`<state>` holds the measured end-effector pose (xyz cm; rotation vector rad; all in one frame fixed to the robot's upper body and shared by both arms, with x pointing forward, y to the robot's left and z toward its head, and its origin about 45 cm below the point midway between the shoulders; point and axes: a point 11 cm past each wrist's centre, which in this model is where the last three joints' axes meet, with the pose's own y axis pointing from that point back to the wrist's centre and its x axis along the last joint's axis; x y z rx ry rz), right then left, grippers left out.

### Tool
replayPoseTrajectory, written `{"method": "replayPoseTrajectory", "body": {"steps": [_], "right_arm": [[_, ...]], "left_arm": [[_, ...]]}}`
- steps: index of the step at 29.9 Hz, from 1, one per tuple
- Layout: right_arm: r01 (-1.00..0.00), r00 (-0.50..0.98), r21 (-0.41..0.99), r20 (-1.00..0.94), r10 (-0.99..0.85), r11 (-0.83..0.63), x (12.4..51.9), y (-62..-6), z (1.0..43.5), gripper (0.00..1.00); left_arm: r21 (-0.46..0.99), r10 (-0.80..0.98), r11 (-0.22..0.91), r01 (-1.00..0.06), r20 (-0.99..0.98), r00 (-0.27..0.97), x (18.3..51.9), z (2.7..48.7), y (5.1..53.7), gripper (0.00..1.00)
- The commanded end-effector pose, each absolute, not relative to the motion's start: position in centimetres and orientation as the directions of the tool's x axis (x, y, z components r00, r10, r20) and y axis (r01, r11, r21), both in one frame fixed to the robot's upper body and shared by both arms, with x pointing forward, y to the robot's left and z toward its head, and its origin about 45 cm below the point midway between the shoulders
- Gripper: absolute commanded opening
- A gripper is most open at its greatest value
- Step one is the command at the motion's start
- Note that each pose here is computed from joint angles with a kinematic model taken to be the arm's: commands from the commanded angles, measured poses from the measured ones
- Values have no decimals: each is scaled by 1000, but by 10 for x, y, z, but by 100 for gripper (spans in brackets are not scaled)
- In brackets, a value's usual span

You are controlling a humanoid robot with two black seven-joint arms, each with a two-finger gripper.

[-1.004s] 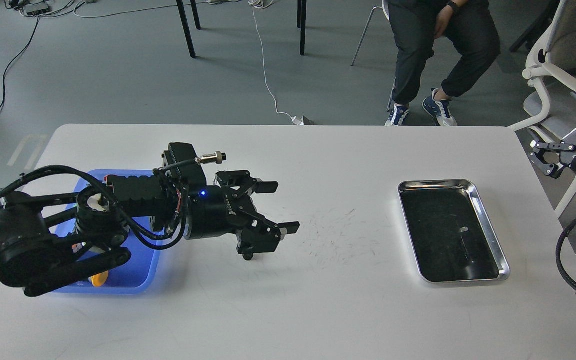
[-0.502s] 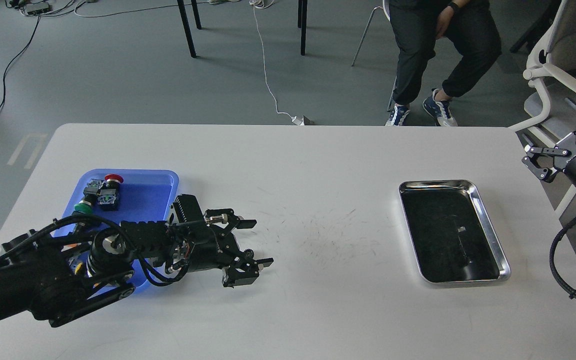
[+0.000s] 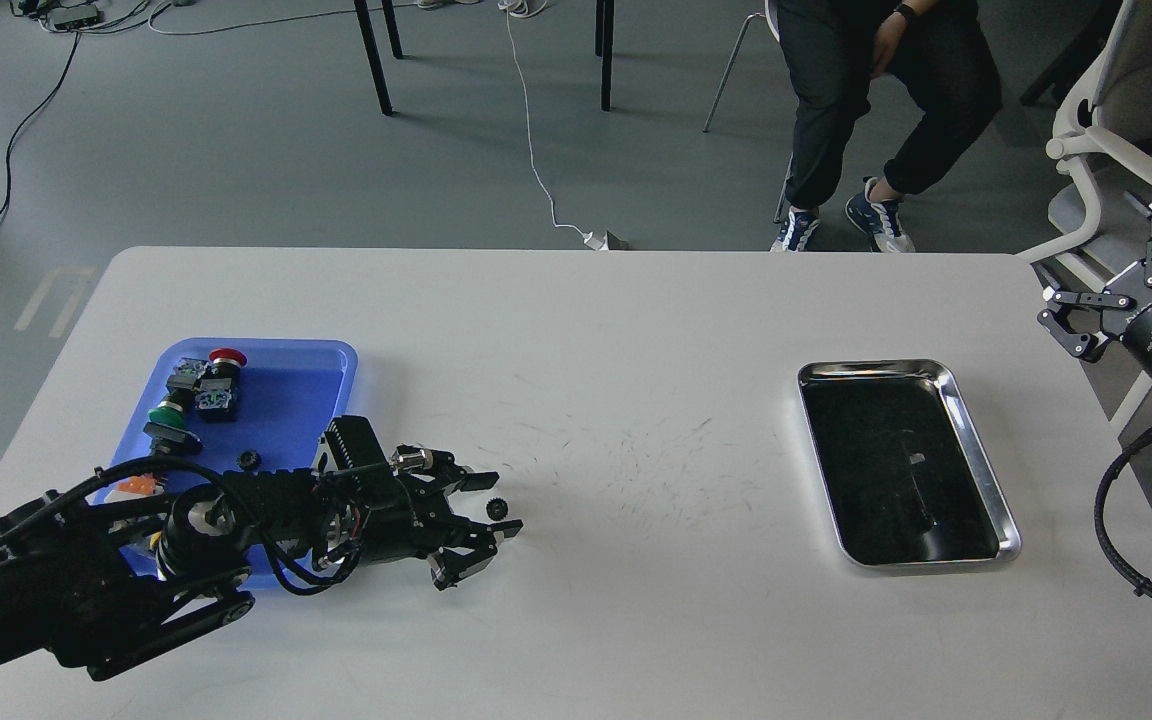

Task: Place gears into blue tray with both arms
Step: 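Grasp the second black part with the left gripper, then carry the black part into the blue tray and release it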

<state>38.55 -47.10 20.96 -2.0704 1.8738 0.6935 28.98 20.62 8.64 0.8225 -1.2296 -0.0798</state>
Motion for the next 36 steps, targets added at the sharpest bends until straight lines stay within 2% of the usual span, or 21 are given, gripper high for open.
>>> {"method": "replayPoseTrajectory", "body": {"steps": [1,4,8,11,15,17,22,25,29,32,36], "right_arm": [[-984,54,119,-511,-858,-133,386,-471,210,94],[-984,54,119,-511,-858,-133,386,-471,210,94],[-984,56,117,-511,-858,-135,386,-470,211,94],[-984,59,116,-511,-857,-137,387,-469,212,94],[-984,62,112,-510,-858,-137,388,-470,214,94],[-984,65,109,-510,-858,-140,389,-469,215,94],[-982,86,100,-512,-855,-158,391,-463,218,94],[-982,89,99,-512,-854,-161,391,-462,219,94],[-982,89,97,-513,-854,-161,391,-462,219,94],[-982,96,94,-512,-854,-167,392,-461,221,94],[-981,102,91,-513,-852,-173,392,-459,222,94]], "left_arm": [[605,-477,709,-362,790,386,285,82,211,32],[609,-478,704,-366,787,390,284,81,214,17],[600,-471,701,-387,796,380,289,90,223,10],[558,-447,724,-405,827,340,296,114,221,9],[515,-445,722,-462,857,259,310,163,246,8],[500,-446,698,-513,864,236,321,191,272,8],[484,-383,627,-611,874,300,325,229,346,9],[485,-367,579,-656,873,321,317,224,385,9],[511,-361,524,-682,858,365,287,187,421,9],[530,-347,517,-672,847,402,266,166,427,9],[526,-317,535,-661,850,420,254,142,418,9]]}}
